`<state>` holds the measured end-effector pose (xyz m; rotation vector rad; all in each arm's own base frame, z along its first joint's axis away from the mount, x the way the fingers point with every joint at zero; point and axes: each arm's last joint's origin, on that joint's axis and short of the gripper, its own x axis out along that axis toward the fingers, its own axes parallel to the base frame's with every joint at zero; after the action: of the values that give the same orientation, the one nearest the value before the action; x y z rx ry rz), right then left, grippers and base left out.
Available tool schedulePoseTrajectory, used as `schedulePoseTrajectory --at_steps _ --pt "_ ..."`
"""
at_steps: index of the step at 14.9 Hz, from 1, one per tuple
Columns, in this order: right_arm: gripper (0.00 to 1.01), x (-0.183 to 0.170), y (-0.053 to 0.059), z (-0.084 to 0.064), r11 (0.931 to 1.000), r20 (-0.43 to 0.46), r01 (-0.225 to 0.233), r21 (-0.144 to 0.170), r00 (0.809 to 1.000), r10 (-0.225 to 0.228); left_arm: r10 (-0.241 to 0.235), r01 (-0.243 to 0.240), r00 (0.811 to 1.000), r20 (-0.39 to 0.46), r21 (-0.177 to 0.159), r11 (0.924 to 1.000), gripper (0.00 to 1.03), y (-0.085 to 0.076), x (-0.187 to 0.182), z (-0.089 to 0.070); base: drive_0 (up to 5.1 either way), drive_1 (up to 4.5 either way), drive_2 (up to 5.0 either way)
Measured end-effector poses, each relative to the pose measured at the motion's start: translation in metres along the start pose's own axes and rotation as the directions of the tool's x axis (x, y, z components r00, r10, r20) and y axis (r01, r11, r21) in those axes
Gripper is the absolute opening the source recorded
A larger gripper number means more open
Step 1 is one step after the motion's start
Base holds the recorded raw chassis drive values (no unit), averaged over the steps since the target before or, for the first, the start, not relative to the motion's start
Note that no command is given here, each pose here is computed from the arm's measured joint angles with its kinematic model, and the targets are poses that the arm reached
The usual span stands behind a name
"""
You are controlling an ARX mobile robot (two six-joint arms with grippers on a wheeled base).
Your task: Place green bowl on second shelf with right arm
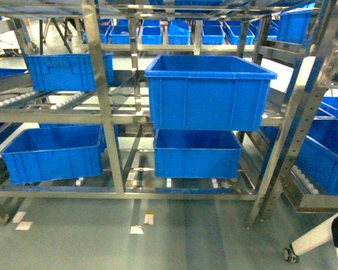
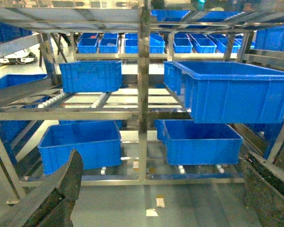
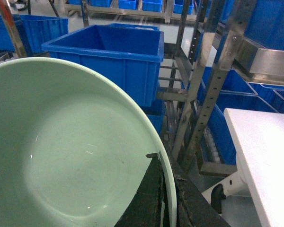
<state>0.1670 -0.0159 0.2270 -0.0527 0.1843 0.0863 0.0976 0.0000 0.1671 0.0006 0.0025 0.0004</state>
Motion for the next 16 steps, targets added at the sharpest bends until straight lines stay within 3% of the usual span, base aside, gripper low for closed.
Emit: schedulePoseTrajectory --at_steps 4,10,16 --pt "0.02 0.0001 0.0000 0.0000 1.0000 0.000 0.000 0.000 1.000 0.000 0.000 0.000 1.000 0.000 0.000 1.0000 0.98 0.0000 0.0000 0.0000 -4.9 2.76 2.2" --pt "0.02 0.0002 0.0009 0.0002 1.0000 0.002 -0.005 -0.001 1.000 0.005 0.002 -0.002 1.000 0.000 0.000 1.0000 0.98 0.0000 0.0000 0.0000 0.0 0.00 0.0" --pt "0.02 0.0003 0.0009 -0.0001 1.0000 -0.001 -0.005 -0.001 1.000 0.005 0.001 -0.001 1.000 0.000 0.000 1.0000 0.98 0.0000 0.0000 0.0000 0.0 3.81 -3.8"
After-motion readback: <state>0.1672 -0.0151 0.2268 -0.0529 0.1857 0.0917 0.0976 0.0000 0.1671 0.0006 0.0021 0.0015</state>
